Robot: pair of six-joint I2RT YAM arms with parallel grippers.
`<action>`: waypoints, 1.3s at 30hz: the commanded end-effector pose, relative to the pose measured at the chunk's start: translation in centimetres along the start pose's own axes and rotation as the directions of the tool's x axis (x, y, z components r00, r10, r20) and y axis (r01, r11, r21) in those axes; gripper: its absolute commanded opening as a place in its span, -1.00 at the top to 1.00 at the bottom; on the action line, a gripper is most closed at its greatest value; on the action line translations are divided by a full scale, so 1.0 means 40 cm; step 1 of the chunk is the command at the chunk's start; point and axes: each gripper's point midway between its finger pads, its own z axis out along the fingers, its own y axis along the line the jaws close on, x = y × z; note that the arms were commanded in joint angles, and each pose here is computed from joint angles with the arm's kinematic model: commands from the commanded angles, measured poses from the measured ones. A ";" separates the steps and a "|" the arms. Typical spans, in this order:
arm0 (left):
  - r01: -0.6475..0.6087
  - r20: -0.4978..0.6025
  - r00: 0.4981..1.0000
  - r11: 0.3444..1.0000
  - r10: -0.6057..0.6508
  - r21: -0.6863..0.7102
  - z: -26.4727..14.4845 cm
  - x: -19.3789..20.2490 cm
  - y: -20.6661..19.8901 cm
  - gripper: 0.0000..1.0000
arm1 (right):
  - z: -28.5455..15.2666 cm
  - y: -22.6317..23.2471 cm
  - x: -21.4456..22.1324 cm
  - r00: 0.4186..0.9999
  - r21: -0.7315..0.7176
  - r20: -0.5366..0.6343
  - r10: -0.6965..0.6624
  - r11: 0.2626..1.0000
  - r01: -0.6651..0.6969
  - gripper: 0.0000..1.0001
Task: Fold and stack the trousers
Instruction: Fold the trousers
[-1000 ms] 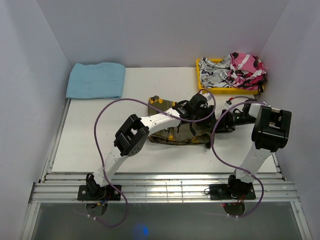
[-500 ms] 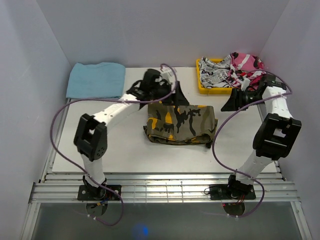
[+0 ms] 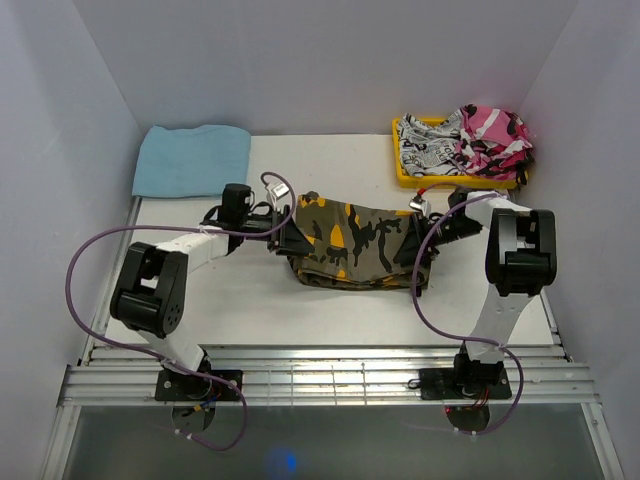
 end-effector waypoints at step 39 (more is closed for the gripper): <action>0.032 0.234 0.972 0.990 0.001 -0.136 0.090 -0.354 0.320 -0.43 | -0.066 -0.200 -0.237 0.975 0.209 0.184 -0.120 0.975 0.081 -0.73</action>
